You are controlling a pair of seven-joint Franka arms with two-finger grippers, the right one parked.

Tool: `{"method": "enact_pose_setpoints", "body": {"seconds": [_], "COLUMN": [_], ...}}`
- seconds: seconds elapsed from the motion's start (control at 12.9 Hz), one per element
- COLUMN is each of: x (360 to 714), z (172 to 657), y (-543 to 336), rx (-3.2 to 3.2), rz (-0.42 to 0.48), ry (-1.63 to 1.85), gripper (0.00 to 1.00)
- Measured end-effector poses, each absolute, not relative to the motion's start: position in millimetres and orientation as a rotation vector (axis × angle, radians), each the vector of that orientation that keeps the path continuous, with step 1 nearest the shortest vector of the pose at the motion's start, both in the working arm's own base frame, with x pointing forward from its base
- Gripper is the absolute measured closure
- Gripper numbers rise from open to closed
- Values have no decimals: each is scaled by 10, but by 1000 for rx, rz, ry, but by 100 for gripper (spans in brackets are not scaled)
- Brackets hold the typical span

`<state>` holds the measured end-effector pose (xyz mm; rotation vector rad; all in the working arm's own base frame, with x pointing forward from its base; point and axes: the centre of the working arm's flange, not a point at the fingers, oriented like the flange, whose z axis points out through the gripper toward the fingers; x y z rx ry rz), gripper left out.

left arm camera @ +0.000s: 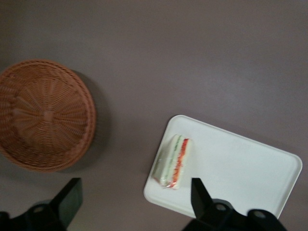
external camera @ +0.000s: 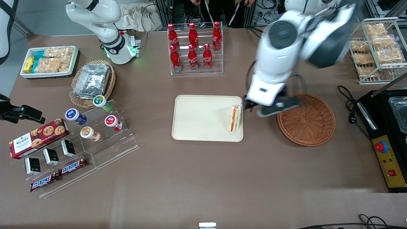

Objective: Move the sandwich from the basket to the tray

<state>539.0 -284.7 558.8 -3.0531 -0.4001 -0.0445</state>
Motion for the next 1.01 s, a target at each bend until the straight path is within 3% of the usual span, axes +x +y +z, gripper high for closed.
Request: {"method": "enact_pose_setpoints", "body": {"seconds": [0.39, 1.01], "x": [5146, 5158], "z": [6543, 6660], "y": [-1335, -491], "rx": [-3083, -3097], "rz": [19, 70], "ry": [-118, 42], "gripper": [0, 0]}}
